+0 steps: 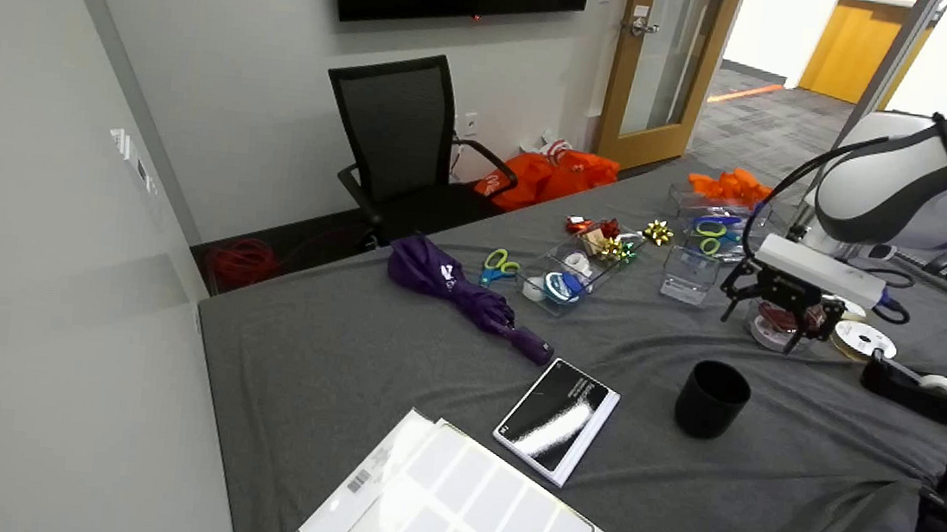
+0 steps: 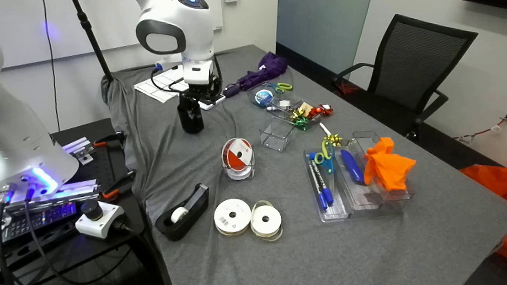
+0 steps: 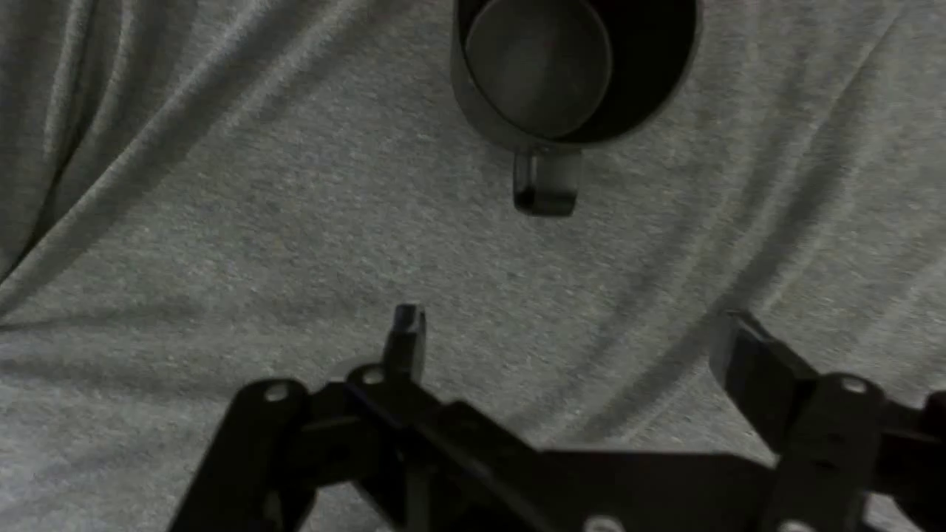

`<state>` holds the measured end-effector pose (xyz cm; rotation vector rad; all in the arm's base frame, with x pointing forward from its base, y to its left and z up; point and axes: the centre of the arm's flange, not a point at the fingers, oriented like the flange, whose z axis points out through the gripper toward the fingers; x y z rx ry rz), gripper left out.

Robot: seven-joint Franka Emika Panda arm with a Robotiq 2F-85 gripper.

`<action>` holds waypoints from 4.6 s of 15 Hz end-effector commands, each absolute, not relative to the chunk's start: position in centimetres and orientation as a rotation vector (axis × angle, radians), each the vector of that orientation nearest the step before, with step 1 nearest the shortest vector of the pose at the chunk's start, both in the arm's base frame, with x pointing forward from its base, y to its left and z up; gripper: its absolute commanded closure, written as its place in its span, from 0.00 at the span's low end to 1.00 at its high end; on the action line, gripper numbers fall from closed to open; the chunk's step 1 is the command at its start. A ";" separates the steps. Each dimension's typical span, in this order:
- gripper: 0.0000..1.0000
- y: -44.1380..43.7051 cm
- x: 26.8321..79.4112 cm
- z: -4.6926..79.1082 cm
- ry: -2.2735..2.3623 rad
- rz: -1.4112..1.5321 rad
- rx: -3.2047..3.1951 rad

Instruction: Put the black cup on the black object

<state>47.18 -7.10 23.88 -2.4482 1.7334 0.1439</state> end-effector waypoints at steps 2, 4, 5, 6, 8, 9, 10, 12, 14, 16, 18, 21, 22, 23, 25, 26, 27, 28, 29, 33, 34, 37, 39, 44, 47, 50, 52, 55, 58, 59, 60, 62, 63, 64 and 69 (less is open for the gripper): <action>0.00 -5.5 48.0 19.3 1.807 0.220 -2.462; 0.00 -5.2 48.3 17.9 1.817 0.238 -2.472; 0.00 -5.1 48.5 17.3 1.813 0.244 -2.477; 0.00 -5.1 48.8 16.8 1.797 0.260 -2.480; 0.00 -5.0 48.9 15.8 1.794 0.282 -2.491; 0.00 -5.0 49.0 15.5 1.789 0.288 -2.494; 0.00 -4.9 48.9 15.1 1.785 0.297 -2.499; 0.00 -4.7 48.7 14.5 1.773 0.311 -2.507; 0.00 -4.5 48.4 13.9 1.749 0.325 -2.517; 0.00 -4.3 48.0 13.6 1.714 0.334 -2.525; 0.25 -3.9 47.7 13.6 1.660 0.329 -2.534; 0.40 -3.5 47.6 13.9 1.596 0.303 -2.538; 0.47 -3.4 47.7 14.0 1.584 0.296 -2.539; 0.55 -3.4 47.7 14.0 1.573 0.291 -2.541; 0.69 -3.4 47.7 14.0 1.564 0.284 -2.543; 0.75 -3.5 47.7 14.1 1.562 0.278 -2.546; 0.83 -3.6 47.6 14.1 1.566 0.271 -2.548; 0.89 -3.7 47.5 14.3 1.575 0.256 -2.549; 0.97 -3.9 47.2 14.4 1.591 0.227 -2.548; 0.95 -3.8 45.6 17.0 1.614 0.192 -2.537; 0.95 -3.4 45.3 17.9 1.613 0.196 -2.519; 0.95 -1.1 45.1 21.4 1.618 0.203 -2.436; 0.95 0.9 45.9 23.5 1.638 0.195 -2.350; 0.95 5.9 50.1 27.3 1.808 0.202 -2.122; 0.95 7.6 52.9 27.8 1.928 0.204 -1.985; 0.95 8.4 55.7 27.7 2.035 0.221 -1.876; 0.95 8.6 57.4 27.6 2.084 0.243 -1.833; 0.95 8.9 59.0 26.2 2.111 0.254 -1.847; 0.95 9.2 58.8 23.7 2.137 0.263 -1.905; 0.95 9.2 58.5 22.8 2.142 0.271 -1.925; 0.95 9.4 58.1 22.0 2.135 0.284 -1.950; 0.95 9.9 57.6 20.5 2.118 0.308 -1.984; 0.95 9.2 57.2 20.6 2.142 0.284 -1.954; 0.81 9.3 57.0 20.0 2.147 0.292 -1.959; 0.95 9.4 57.2 19.8 2.148 0.294 -1.958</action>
